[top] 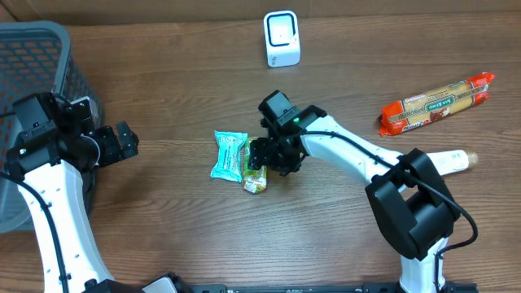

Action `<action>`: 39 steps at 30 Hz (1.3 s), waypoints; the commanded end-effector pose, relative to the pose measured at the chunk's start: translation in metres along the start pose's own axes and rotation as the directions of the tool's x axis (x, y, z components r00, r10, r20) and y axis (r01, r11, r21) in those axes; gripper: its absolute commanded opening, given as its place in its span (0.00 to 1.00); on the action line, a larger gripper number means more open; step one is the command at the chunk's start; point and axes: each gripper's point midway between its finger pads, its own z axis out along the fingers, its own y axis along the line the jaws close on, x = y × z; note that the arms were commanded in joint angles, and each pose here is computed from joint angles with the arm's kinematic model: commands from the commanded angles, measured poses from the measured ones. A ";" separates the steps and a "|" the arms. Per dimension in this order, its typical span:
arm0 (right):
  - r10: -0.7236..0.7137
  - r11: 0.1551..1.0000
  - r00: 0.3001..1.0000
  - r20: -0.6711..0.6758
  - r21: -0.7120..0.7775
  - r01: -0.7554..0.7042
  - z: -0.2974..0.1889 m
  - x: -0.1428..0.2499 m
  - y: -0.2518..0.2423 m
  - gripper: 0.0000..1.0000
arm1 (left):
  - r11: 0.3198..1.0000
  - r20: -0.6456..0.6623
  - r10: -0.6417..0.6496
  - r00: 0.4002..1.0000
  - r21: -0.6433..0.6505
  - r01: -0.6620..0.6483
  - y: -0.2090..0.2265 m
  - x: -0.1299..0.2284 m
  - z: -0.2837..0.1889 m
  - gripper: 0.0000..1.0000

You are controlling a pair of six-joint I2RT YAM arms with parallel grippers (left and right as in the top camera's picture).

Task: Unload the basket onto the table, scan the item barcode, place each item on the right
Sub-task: 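Reach the right gripper to the green snack carton and grasp it, then lift the green carton and carry it to the scanner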

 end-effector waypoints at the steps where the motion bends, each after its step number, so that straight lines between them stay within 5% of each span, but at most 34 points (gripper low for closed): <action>1: 0.075 0.997 0.997 0.020 0.009 -0.075 0.004 -0.004 0.001 0.67 | 1.000 0.004 -0.017 1.000 -0.005 0.017 0.000 -0.003 -0.001 1.00; 9: 0.175 0.983 0.984 -0.007 0.049 -0.175 0.030 0.003 -0.014 0.61 | 1.000 0.004 -0.017 1.000 -0.005 0.017 0.000 -0.003 -0.001 0.99; 14: 0.185 0.982 0.982 -0.043 0.045 -0.183 0.036 0.008 -0.015 0.38 | 1.000 0.004 -0.017 1.000 -0.005 0.017 0.000 -0.003 -0.001 1.00; 17: 0.189 0.981 0.981 -0.044 0.041 -0.187 0.035 0.007 -0.016 0.12 | 1.000 0.004 -0.017 1.000 -0.005 0.017 0.000 -0.003 -0.001 1.00; 19: 0.206 0.978 0.977 -0.058 0.025 -0.205 0.031 0.005 -0.017 0.04 | 1.000 0.004 -0.017 1.000 -0.005 0.017 0.000 -0.003 -0.001 1.00; 22: 0.213 0.976 0.973 -0.092 -0.012 -0.215 0.019 -0.001 -0.023 0.04 | 1.000 0.004 -0.017 1.000 -0.005 0.017 0.000 -0.003 -0.001 0.99; 26: -0.016 0.980 0.991 -0.132 -0.200 -0.011 -0.008 -0.007 -0.014 0.04 | 1.000 0.004 -0.017 1.000 -0.005 0.017 0.000 -0.003 -0.001 1.00; 30: -0.240 0.856 0.969 -0.064 -0.484 0.180 -0.051 -0.011 0.004 0.04 | 1.000 0.004 -0.017 1.000 -0.005 0.017 0.000 -0.003 -0.001 1.00; 32: -0.309 0.686 0.950 0.052 -0.680 0.260 -0.098 -0.016 0.020 0.04 | 1.000 0.004 -0.017 1.000 -0.005 0.017 0.000 -0.003 -0.001 0.99; 39: -0.273 0.574 0.931 0.243 -0.735 0.361 -0.179 -0.040 0.017 0.04 | 1.000 0.004 -0.017 1.000 -0.005 0.017 0.000 -0.003 -0.001 1.00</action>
